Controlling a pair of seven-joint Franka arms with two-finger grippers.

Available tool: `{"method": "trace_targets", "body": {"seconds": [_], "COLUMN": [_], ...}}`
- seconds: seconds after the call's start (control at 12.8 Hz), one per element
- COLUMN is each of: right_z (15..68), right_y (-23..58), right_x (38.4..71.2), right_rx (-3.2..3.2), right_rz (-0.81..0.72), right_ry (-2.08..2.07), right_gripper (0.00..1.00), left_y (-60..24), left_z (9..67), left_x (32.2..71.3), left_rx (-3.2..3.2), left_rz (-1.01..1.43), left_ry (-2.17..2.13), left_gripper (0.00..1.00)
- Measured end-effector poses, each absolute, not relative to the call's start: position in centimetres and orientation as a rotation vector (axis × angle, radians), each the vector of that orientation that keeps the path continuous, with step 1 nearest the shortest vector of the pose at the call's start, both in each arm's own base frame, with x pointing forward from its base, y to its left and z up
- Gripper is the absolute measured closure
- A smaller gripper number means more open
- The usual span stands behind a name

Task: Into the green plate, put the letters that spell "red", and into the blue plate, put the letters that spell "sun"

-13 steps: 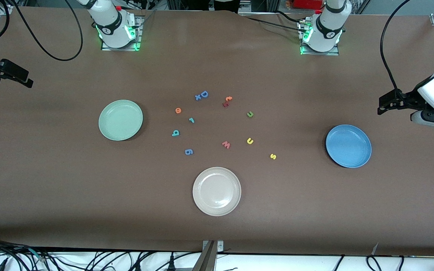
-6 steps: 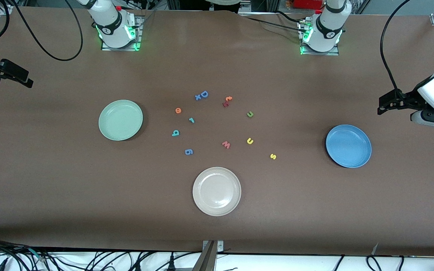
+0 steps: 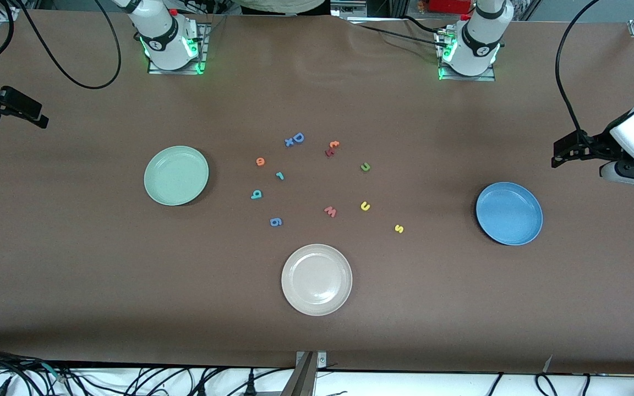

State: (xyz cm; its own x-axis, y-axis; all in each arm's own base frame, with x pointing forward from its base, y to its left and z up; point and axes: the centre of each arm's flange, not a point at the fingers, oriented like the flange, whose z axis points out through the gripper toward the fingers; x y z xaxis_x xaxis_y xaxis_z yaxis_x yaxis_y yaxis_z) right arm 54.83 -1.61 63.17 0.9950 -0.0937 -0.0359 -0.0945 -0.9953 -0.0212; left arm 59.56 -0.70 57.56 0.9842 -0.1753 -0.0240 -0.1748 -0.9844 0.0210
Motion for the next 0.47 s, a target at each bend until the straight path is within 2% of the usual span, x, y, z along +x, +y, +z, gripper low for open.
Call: {"method": "trace_targets", "body": {"seconds": [0.47], "right_z": [63.17], "right_y": [-1.61], "right_x": [54.83], "right_rx": [-3.115], "right_rz": [0.054], "right_ry": [0.147], "right_gripper": [0.0], "left_y": [-0.86], "left_z": [57.57], "left_x": [59.46], "left_rx": [3.109], "left_rz": [-0.049], "left_ry": [-0.279], "left_gripper": [0.0]}}
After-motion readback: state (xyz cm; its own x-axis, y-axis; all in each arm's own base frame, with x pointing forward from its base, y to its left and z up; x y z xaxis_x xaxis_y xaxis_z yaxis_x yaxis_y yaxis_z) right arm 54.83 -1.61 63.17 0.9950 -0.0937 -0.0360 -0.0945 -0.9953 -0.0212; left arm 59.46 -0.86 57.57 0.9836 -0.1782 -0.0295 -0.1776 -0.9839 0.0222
